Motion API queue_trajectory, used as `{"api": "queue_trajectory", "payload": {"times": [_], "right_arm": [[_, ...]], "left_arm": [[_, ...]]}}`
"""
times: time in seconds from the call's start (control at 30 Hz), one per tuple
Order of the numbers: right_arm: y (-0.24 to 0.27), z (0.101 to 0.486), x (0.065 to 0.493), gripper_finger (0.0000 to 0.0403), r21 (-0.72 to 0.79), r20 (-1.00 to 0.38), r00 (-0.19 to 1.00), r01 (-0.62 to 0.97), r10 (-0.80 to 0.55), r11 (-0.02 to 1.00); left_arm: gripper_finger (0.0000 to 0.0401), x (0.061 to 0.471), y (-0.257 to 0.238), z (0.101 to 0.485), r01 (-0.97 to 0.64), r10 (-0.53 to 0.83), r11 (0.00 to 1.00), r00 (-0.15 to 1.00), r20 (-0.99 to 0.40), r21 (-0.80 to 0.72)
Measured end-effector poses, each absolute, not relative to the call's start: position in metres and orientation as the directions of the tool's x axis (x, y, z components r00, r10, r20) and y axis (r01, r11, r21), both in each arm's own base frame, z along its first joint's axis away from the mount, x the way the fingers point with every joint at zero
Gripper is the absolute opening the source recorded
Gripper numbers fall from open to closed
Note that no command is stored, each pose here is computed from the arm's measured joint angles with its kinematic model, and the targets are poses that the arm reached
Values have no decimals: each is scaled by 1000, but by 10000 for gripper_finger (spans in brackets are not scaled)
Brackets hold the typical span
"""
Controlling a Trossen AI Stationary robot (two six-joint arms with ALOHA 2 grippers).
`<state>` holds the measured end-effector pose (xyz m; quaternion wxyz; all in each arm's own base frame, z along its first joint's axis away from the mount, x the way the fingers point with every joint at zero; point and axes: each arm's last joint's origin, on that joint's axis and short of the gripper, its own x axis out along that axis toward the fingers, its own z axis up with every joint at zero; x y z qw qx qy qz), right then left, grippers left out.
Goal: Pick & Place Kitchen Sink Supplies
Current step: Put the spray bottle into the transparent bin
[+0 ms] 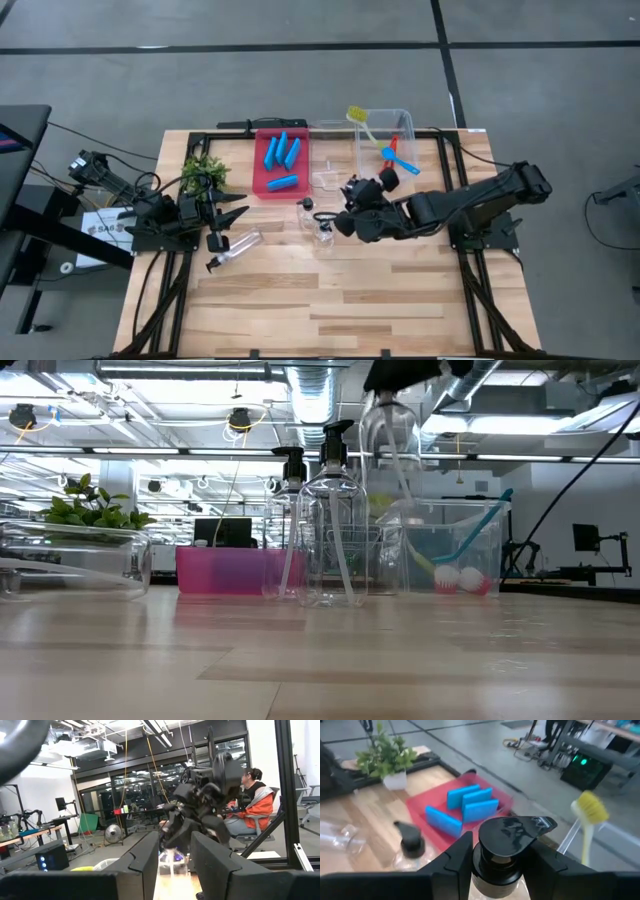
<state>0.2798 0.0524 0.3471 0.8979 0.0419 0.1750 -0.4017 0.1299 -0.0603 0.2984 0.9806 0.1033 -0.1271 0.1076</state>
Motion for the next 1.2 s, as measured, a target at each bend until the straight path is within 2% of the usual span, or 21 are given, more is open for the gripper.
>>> {"api": "queue_trajectory", "payload": {"times": [0.27,0.63,0.9,1.2], "right_arm": [[35,378,283,128,-119,-289,593,757,-752,642],[-25,387,296,131,-137,-252,520,816,-816,562],[-69,375,327,130,-134,-213,531,815,-820,563],[-120,333,365,131,-142,-228,537,807,-812,573]], "left_arm": [[118,130,-60,298,-238,185,955,944,272,175],[118,130,-60,298,-237,185,956,945,272,175],[118,130,-60,298,-237,185,955,945,272,175],[118,130,-61,298,-237,185,955,945,270,176]]}}
